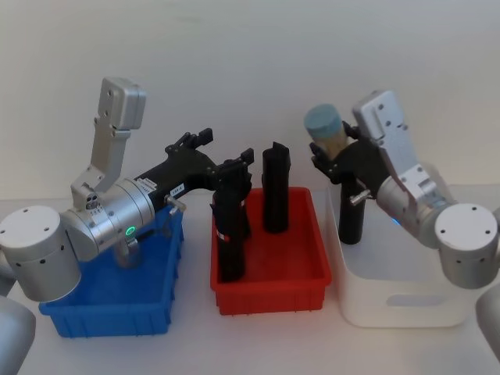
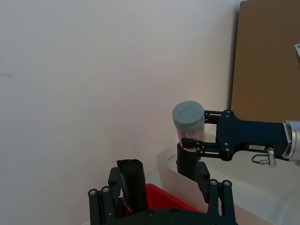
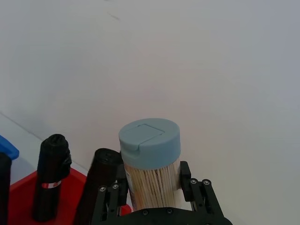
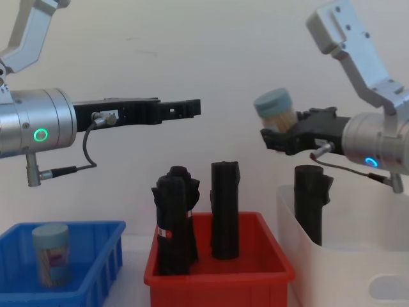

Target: Pick the cotton swabs from the blue box and place them into the white box.

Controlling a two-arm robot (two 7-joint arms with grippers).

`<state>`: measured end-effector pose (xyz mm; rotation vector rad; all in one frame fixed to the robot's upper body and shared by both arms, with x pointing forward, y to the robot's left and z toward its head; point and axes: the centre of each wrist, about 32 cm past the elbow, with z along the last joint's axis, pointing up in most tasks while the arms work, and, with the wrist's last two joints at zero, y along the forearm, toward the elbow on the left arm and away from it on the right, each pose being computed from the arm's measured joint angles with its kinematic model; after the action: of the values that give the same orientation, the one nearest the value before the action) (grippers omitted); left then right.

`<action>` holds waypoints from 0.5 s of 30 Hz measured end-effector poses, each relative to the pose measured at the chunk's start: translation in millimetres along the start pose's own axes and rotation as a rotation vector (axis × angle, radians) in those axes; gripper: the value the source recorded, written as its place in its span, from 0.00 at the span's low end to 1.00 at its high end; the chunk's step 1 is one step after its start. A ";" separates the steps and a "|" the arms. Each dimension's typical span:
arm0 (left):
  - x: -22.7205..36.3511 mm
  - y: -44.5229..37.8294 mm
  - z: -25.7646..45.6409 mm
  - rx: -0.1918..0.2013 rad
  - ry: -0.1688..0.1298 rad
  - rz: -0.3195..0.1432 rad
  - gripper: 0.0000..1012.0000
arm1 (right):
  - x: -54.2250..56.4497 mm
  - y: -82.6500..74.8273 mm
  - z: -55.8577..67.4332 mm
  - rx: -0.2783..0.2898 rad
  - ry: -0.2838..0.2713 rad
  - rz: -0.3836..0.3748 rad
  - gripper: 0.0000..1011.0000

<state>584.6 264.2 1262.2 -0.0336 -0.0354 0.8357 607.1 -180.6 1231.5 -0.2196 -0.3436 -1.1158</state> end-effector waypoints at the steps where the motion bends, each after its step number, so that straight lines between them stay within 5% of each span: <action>1: 0.0 0.0 0.0 0.000 0.000 0.000 0.99 | 0.9 -1.7 -0.2 -0.004 0.009 -0.008 0.64; 15: 0.0 0.0 0.0 0.000 0.000 0.000 0.99 | 15.7 -30.1 -2.3 -0.089 0.213 -0.102 0.64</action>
<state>584.6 264.2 1262.2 -0.0336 -0.0355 0.8358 586.4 -207.4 1235.3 -0.1611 -0.1171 -1.2442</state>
